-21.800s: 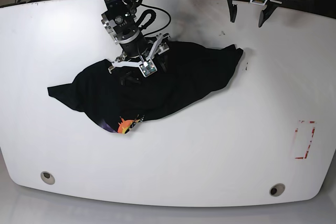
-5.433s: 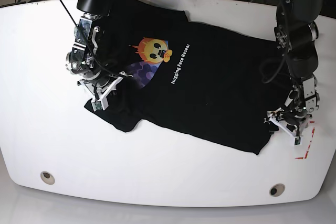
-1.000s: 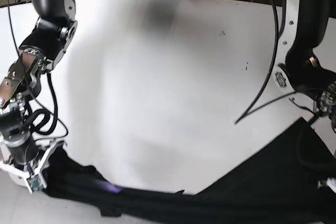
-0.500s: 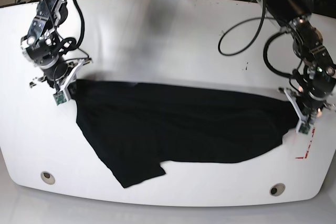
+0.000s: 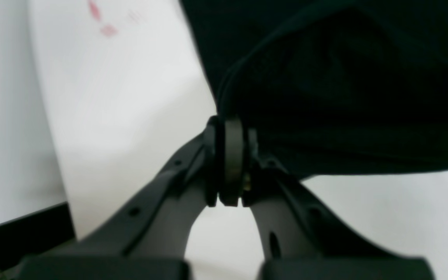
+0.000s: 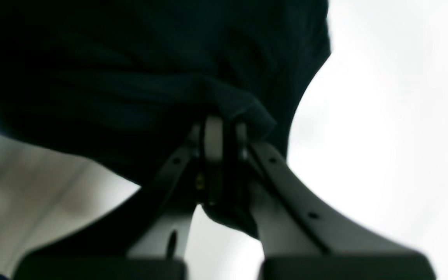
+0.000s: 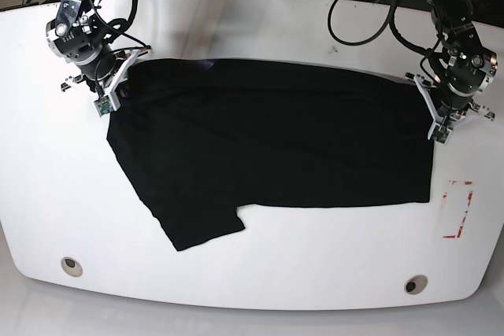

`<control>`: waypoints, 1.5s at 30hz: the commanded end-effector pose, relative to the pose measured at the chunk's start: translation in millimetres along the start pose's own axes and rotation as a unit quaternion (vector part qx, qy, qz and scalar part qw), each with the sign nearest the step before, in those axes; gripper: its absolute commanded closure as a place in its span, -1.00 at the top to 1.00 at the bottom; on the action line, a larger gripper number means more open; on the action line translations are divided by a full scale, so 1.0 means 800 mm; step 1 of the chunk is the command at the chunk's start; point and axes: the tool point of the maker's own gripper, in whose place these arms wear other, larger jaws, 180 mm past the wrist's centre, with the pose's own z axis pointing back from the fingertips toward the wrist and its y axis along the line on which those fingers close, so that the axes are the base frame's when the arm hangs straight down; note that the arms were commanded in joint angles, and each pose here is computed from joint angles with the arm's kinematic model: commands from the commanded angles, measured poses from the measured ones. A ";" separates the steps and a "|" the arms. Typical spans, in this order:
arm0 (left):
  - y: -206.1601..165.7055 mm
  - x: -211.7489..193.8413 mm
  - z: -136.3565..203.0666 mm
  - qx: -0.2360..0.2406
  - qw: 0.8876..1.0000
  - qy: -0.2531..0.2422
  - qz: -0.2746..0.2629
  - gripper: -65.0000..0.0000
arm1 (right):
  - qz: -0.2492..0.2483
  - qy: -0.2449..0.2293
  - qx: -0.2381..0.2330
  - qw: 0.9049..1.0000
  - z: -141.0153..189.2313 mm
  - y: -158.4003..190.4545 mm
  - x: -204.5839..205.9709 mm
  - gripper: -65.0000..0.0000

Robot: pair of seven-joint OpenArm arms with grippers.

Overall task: Layout the t-shirt on the table in an organized manner, then fold the t-shirt properly
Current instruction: 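Lay the folded edge down and open both grippers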

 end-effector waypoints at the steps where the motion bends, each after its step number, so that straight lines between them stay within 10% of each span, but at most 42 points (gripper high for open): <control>1: 0.015 0.003 0.005 0.014 1.000 -0.010 -0.009 -1.00 | 0.006 -0.017 -0.002 1.000 0.006 -0.003 0.008 -1.00; 45: 0.023 -0.106 -0.025 -0.011 0.994 0.103 0.041 -1.00 | -0.026 0.067 0.023 0.997 -0.008 0.007 -0.073 -0.99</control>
